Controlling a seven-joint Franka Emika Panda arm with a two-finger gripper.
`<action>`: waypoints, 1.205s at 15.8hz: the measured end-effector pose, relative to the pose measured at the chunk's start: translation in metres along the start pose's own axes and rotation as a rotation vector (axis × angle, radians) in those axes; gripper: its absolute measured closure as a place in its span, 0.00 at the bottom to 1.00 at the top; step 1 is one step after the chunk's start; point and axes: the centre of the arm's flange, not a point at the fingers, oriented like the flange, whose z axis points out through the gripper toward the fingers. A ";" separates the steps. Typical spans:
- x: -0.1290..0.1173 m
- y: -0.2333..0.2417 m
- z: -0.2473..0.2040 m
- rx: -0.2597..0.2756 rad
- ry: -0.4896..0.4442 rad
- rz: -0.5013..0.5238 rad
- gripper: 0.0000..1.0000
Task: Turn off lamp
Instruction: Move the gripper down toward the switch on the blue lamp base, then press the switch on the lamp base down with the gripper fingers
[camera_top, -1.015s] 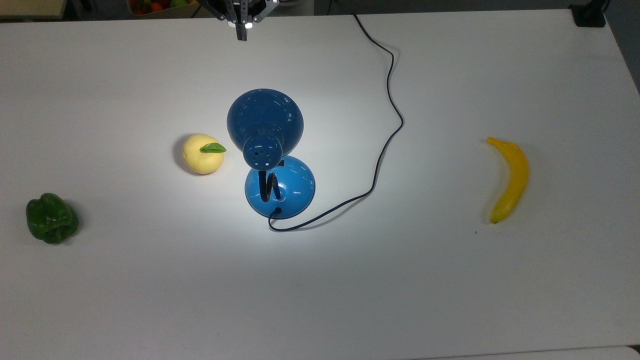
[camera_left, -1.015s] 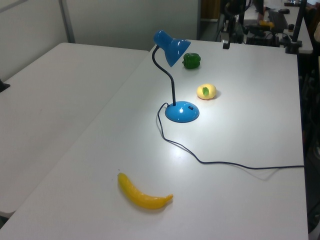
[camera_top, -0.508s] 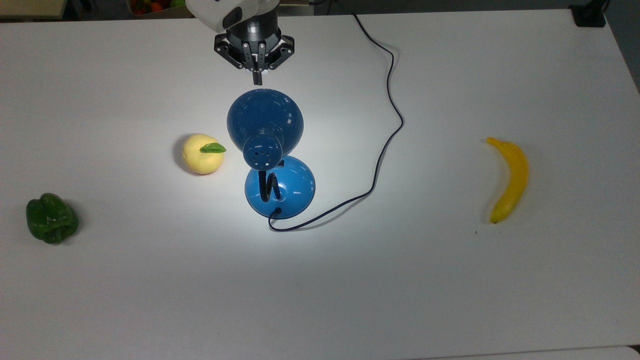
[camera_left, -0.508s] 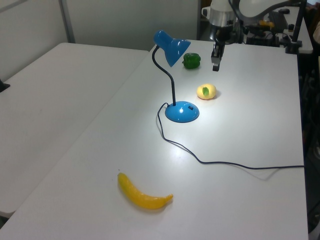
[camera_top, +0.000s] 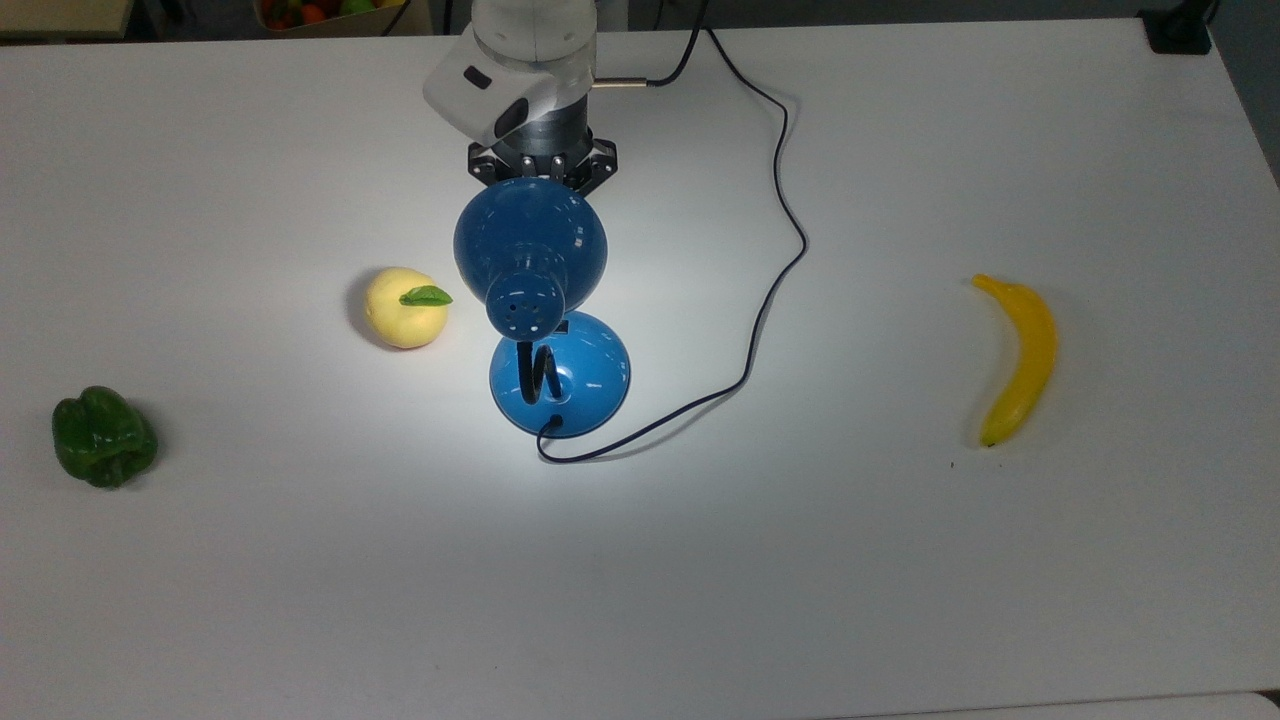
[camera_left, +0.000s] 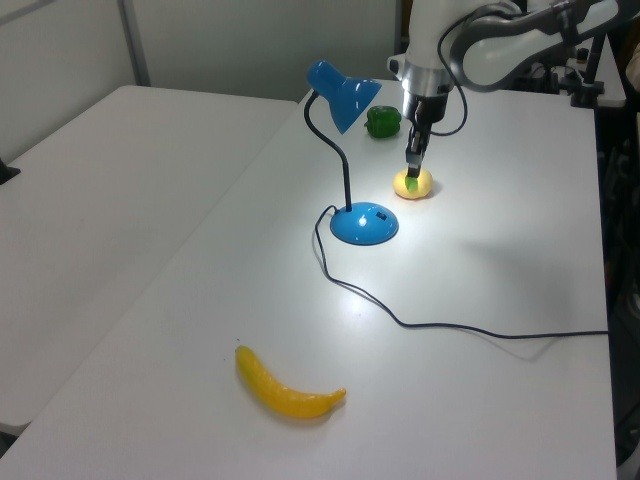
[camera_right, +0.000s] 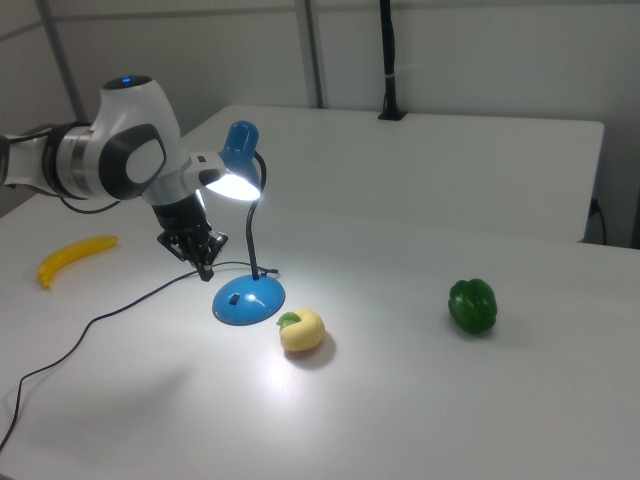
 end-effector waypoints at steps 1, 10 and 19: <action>0.003 -0.002 0.006 0.001 0.009 -0.001 0.99; 0.019 -0.001 0.035 0.004 0.086 0.042 0.99; 0.021 0.004 0.062 0.004 0.068 0.060 0.99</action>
